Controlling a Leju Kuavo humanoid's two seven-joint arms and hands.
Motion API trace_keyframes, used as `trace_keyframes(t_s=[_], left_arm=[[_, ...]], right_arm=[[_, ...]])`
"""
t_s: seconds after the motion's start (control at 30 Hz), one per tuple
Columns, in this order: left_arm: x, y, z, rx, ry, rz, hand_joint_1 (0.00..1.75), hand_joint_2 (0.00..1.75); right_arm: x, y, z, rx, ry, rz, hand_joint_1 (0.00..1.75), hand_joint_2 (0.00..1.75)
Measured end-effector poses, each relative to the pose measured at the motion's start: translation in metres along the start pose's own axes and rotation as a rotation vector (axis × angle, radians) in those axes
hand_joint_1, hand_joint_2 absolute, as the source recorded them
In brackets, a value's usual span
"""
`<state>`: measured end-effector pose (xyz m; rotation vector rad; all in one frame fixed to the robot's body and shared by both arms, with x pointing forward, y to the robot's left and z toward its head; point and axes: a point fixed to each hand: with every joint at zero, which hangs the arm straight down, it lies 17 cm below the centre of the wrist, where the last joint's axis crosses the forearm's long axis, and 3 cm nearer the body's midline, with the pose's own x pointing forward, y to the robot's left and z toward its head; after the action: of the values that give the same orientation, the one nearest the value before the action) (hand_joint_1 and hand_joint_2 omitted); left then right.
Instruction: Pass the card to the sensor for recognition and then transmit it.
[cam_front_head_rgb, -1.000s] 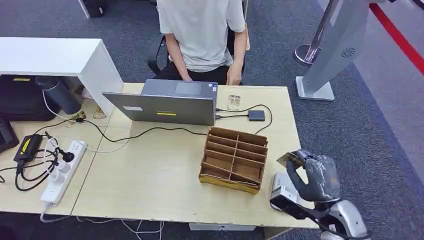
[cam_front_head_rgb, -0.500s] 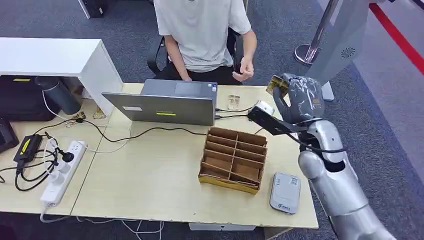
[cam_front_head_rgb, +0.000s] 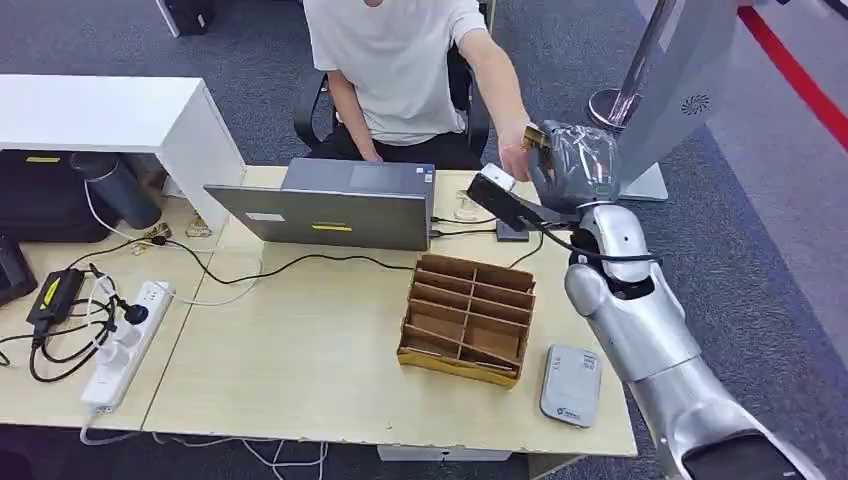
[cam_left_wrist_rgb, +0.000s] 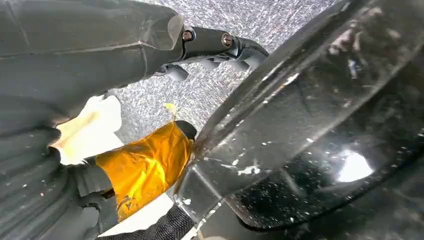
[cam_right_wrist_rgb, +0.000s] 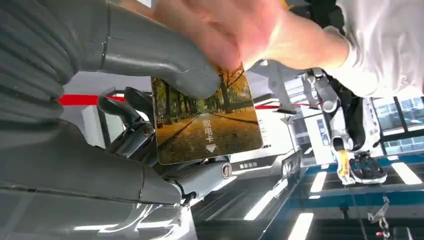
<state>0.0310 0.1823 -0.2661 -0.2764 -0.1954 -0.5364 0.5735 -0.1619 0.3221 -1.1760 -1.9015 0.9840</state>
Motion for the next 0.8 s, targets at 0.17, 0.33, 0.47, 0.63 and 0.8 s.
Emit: trace_keyframes(t_s=[0.17, 0.33, 0.47, 0.63, 0.8], left_arm=[[0.001, -0.001, 0.000, -0.002, -0.007, 0.004, 0.00, 1.75], [0.004, -0.001, 0.000, -0.003, -0.030, 0.001, 0.00, 1.75], [0.004, 0.000, 0.000, 0.001, -0.031, 0.009, 0.00, 1.75], [0.002, 0.000, 0.000, 0.004, -0.023, 0.029, 0.00, 1.75], [0.002, 0.000, 0.000, 0.009, -0.023, 0.043, 0.00, 1.75]], right_arm=[[-0.002, 0.014, 0.001, 0.032, 0.014, -0.016, 0.00, 1.75], [-0.001, 0.019, 0.004, 0.035, 0.002, -0.026, 0.00, 1.75], [0.004, 0.022, 0.016, 0.024, -0.010, -0.080, 0.00, 1.75], [0.013, 0.019, 0.043, -0.009, -0.037, -0.160, 0.00, 1.75], [0.020, 0.011, 0.079, -0.036, -0.062, -0.205, 0.00, 1.75]])
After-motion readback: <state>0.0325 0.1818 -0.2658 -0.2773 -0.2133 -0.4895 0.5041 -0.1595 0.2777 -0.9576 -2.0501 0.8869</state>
